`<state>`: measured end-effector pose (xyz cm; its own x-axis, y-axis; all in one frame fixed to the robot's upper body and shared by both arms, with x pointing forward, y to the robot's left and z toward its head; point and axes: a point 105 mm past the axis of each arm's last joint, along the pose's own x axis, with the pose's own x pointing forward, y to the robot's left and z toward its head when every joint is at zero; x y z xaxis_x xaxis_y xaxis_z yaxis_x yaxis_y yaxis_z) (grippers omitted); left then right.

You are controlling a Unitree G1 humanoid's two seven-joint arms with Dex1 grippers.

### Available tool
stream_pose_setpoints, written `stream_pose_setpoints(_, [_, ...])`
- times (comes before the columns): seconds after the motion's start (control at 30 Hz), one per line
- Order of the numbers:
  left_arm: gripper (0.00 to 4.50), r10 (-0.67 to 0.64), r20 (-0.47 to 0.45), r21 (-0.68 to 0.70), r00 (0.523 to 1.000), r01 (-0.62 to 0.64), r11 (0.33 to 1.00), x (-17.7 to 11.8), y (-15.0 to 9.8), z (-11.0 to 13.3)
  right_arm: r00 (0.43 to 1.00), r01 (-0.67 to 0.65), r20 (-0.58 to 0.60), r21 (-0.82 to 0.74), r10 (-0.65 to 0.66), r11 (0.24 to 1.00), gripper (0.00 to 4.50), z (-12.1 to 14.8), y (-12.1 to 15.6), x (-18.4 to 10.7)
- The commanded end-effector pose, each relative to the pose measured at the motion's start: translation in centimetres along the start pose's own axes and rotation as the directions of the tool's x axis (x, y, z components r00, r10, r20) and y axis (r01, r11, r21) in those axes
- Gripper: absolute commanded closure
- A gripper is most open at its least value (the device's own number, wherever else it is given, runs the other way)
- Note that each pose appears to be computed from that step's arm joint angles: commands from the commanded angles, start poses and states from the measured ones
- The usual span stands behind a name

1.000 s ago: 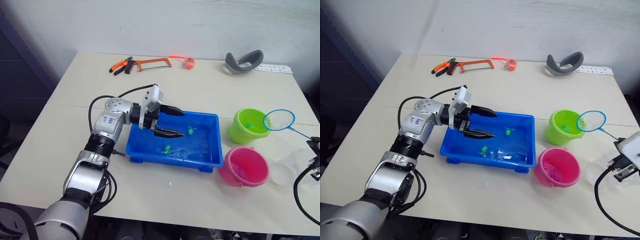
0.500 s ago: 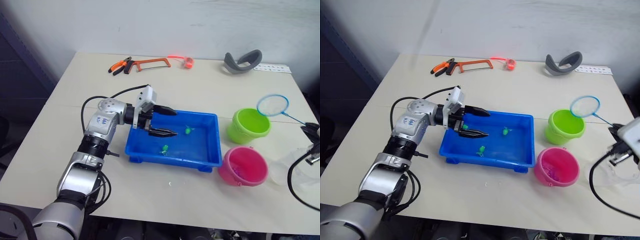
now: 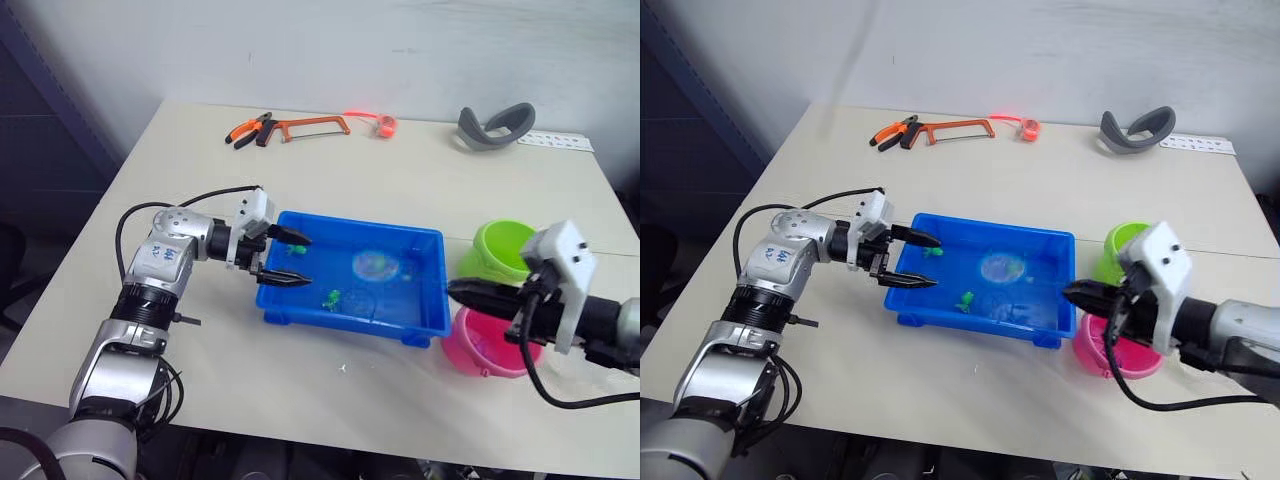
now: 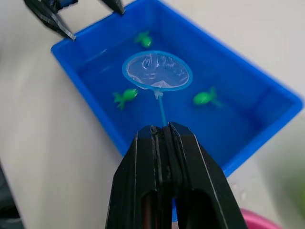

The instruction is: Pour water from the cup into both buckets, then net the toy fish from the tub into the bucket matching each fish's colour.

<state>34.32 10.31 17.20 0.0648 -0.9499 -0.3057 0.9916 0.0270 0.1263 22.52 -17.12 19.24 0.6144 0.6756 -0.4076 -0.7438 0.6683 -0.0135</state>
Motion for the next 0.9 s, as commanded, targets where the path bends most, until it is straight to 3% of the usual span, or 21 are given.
stream_pose_setpoints(0.03, [0.02,0.032,0.003,0.04,0.999,-0.032,0.999,-0.7,0.1,0.9,0.998,0.002,-0.062,0.008,-0.002,1.0,4.5,-1.3,-0.3,0.6])
stream_pose_setpoints(0.3, [0.02,0.061,0.008,0.044,0.998,-0.061,0.997,-0.8,0.0,1.0,0.992,0.092,-0.088,0.012,-0.09,0.996,4.5,-3.1,-2.7,2.6])
stream_pose_setpoints(0.6, [0.02,0.086,0.009,0.05,0.996,-0.086,0.995,-1.0,0.3,1.1,0.977,0.211,0.038,-0.013,-0.21,0.977,4.5,-1.4,-5.2,4.7])
stream_pose_setpoints(0.9, [0.02,0.076,0.02,0.059,0.997,-0.077,0.995,-0.5,0.6,1.6,0.974,0.179,0.146,-0.024,-0.174,0.984,4.5,0.6,-3.7,4.1])
